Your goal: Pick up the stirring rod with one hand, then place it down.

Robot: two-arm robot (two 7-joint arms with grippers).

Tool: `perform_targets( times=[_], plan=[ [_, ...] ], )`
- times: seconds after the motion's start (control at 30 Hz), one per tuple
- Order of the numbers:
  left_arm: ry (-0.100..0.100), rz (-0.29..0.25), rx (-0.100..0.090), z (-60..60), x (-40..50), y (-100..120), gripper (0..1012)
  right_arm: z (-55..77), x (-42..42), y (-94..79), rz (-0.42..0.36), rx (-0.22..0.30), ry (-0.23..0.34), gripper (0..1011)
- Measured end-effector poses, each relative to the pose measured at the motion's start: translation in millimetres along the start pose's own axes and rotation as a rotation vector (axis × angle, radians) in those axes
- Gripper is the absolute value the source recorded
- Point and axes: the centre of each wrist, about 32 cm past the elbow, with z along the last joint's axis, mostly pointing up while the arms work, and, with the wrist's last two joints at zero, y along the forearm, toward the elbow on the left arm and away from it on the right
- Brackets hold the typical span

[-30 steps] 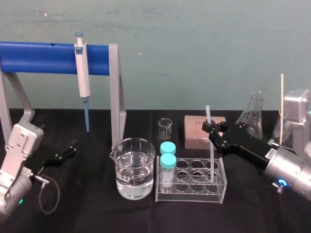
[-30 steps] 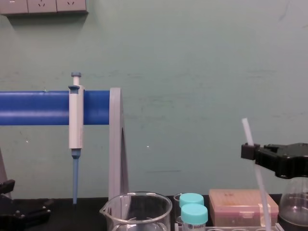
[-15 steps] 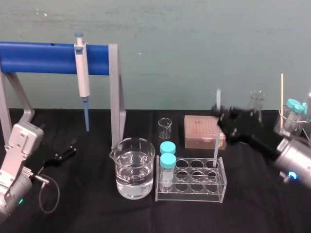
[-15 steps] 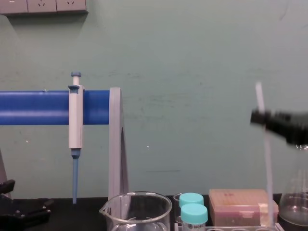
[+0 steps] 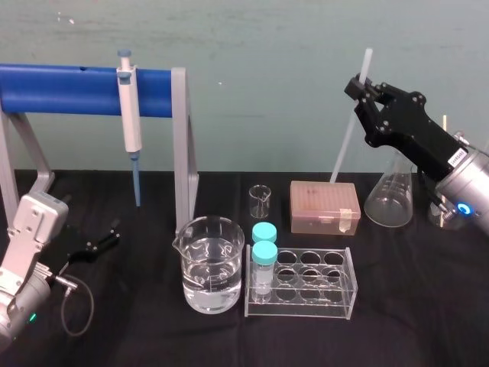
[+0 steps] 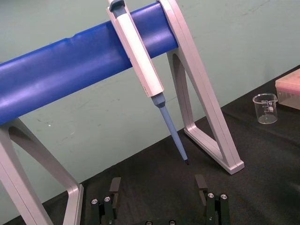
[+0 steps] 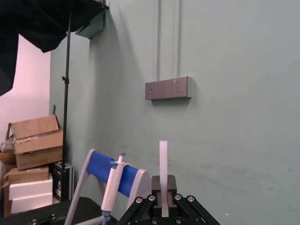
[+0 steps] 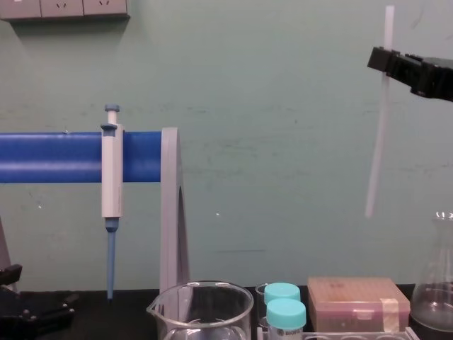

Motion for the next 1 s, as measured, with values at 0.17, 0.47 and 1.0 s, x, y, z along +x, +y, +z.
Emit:
perform_targets(
  times=[0.17, 0.47, 1.0],
  plan=[
    [0.0, 0.0, 0.0, 0.0, 0.0, 0.0, 1000, 1.0, 1.9, 3.0, -0.002, 0.003, -0.005, 67],
    [0.0, 0.0, 0.0, 0.0, 0.0, 0.0, 1000, 1.4, 2.6, 4.2, 0.0, -0.004, -0.015, 67],
    [0.0, 0.0, 0.0, 0.0, 0.0, 0.0, 1000, 0.7, 2.4, 2.8, 0.003, -0.019, -0.013, 67]
  ],
)
